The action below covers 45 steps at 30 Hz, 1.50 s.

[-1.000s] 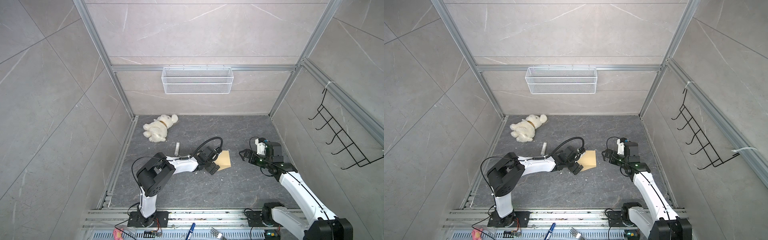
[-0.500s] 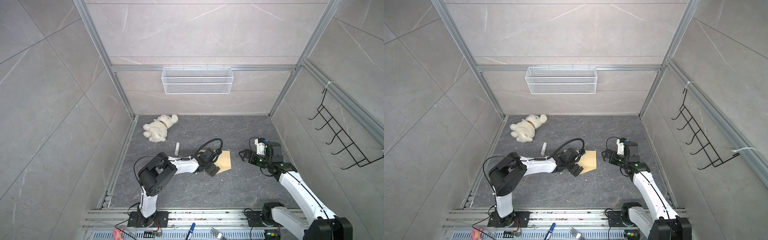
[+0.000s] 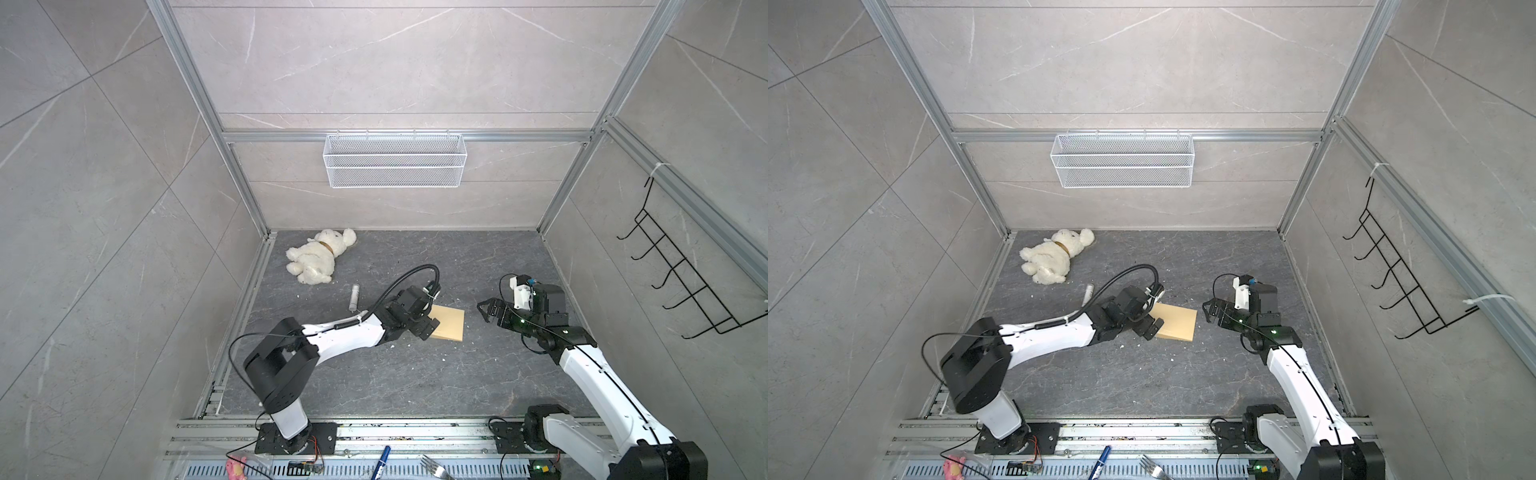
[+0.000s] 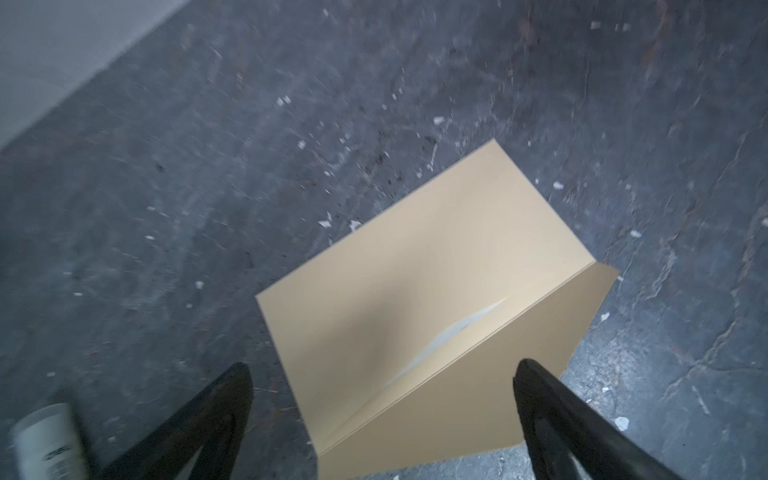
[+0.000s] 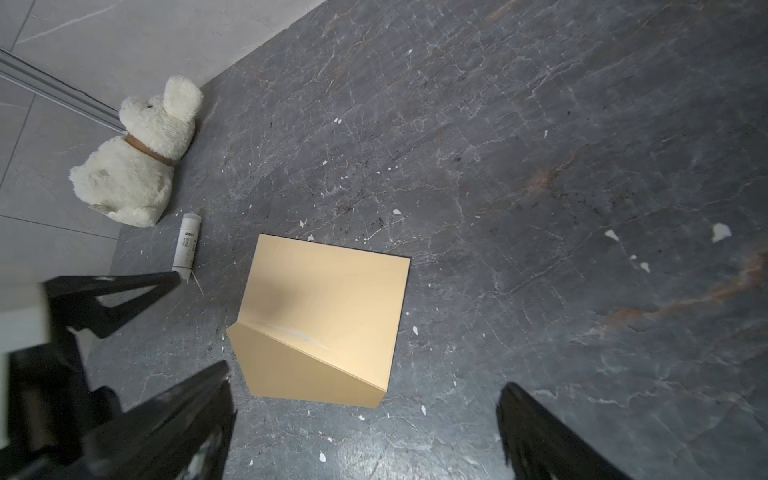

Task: Place the letter into the envelope and seal it
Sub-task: 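Move the left gripper from the envelope to the white glue stick, then grasp the white glue stick with the left gripper and lift it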

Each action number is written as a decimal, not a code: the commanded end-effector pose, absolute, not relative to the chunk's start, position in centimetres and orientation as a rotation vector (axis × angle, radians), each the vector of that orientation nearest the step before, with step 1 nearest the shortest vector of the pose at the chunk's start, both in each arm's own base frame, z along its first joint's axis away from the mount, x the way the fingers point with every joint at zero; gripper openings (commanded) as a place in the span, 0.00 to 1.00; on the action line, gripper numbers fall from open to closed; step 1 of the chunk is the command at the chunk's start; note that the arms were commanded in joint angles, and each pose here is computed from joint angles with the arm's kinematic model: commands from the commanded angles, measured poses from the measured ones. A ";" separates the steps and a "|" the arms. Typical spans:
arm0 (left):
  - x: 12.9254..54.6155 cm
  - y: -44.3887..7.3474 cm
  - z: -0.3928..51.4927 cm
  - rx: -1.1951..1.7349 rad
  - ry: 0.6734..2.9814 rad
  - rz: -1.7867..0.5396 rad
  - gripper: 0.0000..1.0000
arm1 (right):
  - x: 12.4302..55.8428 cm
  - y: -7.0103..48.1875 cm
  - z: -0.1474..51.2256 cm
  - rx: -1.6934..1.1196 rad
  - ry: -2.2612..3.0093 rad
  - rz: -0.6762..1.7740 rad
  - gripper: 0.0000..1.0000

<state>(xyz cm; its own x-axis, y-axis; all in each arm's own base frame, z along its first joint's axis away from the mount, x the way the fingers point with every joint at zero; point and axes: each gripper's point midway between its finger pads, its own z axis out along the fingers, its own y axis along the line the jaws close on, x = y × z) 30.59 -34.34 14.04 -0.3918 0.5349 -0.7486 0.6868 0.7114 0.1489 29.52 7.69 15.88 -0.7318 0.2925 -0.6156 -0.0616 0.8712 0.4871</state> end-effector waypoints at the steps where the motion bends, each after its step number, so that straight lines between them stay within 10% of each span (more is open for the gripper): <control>1: 32.2 -30.0 17.8 0.777 2.056 -0.102 1.00 | 29.4 7.6 17.0 0.121 2.268 0.618 0.99; 13: 34.8 -17.5 15.2 0.386 2.334 -0.015 1.00 | 29.0 7.8 18.7 0.096 2.192 0.633 0.99; 45: 41.5 -14.4 4.5 0.224 2.652 -0.004 0.50 | 28.4 9.1 18.7 0.045 2.202 0.726 0.99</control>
